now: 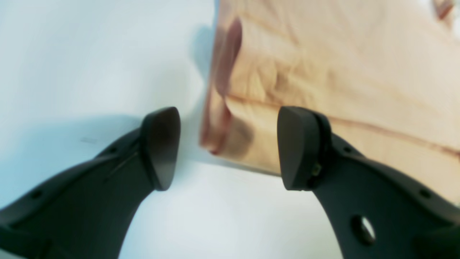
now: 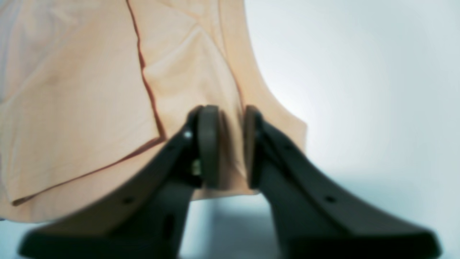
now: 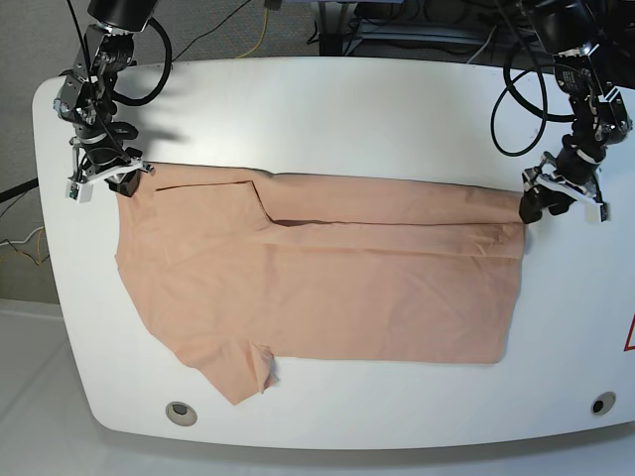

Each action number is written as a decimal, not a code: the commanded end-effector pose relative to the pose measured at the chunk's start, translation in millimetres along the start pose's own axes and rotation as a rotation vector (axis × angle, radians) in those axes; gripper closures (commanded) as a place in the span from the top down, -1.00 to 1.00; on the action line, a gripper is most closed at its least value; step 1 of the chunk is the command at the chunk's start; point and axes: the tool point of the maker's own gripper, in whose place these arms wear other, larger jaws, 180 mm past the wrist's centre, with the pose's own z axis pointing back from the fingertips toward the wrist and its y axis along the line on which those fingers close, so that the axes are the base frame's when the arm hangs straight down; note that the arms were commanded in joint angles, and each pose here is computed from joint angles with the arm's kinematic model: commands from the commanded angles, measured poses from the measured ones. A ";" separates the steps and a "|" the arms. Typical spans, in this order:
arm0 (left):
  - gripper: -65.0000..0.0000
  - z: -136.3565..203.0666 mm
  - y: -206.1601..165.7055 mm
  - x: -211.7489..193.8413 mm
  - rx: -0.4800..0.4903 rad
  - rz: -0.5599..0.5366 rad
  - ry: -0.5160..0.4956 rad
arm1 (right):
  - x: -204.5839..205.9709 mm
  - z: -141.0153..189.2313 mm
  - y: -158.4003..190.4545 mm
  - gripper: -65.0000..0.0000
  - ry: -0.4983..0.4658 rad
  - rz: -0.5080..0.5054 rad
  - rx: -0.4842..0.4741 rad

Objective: Fold the T-shirt properly
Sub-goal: 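Close both grippers on the ends of the folded shoulder edge, then drag the folded shirt toward the robot with both grippers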

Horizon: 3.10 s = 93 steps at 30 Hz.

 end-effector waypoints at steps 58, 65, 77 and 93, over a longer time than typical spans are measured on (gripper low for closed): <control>-1.00 42.6 7.0 -64.4 -0.005 -0.165 0.167 | -49.7 44.8 -20.9 -1.00 0.105 0.090 -0.031; -1.00 54.6 6.9 -73.3 0.000 -0.185 0.192 | -55.4 63.1 -27.5 -1.00 0.114 0.115 -0.051; -1.00 85.1 6.7 -67.7 0.024 -0.261 0.191 | -55.7 91.9 -25.6 -1.00 0.105 0.177 -0.056; -1.00 113.1 19.3 -81.3 0.063 -0.264 0.217 | -68.0 100.5 -23.4 -1.00 0.138 0.183 -0.050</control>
